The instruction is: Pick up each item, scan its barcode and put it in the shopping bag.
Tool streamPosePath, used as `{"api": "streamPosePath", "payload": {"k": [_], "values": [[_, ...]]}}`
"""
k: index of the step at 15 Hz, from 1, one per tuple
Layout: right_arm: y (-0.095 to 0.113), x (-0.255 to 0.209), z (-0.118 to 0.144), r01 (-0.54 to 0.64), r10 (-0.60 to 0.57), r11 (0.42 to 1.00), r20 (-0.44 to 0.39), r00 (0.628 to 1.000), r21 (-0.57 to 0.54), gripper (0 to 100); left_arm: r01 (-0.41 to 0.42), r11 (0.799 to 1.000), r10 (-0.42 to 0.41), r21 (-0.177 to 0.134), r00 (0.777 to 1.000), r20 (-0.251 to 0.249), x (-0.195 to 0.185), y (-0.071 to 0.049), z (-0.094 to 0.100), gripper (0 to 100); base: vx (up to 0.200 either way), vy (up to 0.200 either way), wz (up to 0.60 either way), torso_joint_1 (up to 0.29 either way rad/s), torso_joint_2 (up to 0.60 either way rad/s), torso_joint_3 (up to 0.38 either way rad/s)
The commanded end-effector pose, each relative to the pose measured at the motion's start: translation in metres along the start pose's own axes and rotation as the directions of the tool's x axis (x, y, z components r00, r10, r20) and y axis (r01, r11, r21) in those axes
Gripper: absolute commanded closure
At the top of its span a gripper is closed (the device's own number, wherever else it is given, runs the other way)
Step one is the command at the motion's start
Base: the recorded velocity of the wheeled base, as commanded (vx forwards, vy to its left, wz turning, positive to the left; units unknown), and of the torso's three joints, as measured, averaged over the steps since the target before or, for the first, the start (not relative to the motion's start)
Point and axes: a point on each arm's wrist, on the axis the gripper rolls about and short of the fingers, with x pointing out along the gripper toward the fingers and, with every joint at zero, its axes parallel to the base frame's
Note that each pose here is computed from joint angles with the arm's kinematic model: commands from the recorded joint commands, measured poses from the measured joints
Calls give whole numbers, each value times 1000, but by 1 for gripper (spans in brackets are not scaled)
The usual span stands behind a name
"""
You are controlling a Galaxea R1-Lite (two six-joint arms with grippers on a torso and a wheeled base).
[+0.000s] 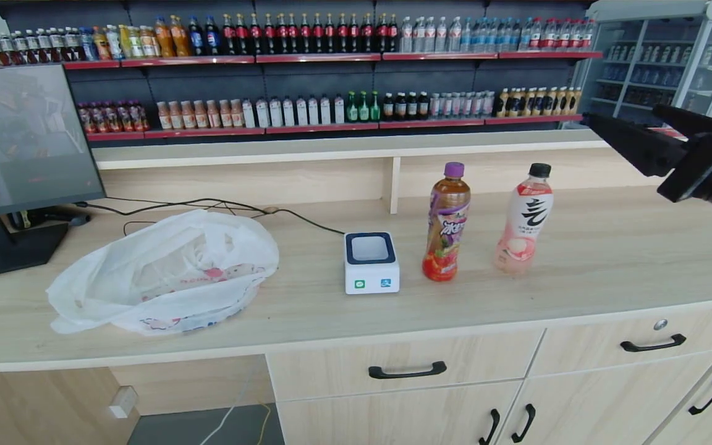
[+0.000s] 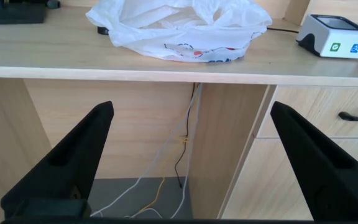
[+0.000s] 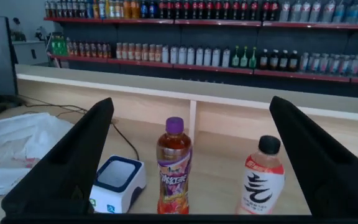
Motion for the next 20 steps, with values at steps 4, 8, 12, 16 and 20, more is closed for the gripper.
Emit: {"api": "streamPosePath", "payload": {"k": [4,8,12,16,20], "values": [[19,51,-64,-42,43,999,-64,997,17,0,0,1000,0,1,1000,0,0,0,0,0,0,0,0,0,0,0],[23,72,-100,-51,51,999,-45,998,15,0,0,1000,0,1,1000,0,0,0,0,0,0,0,0,0,0,0],[23,86,-118,-35,37,999,-61,997,25,0,0,1000,0,1,1000,0,0,0,0,0,0,0,0,0,0,0],[30,93,-147,-41,51,993,-88,995,114,0,0,1000,0,1,1000,0,0,0,0,0,0,0,0,0,0,0],[31,89,-157,-42,48,998,-114,992,56,0,0,1000,0,1,1000,0,0,0,0,0,0,0,0,0,0,0]]}}
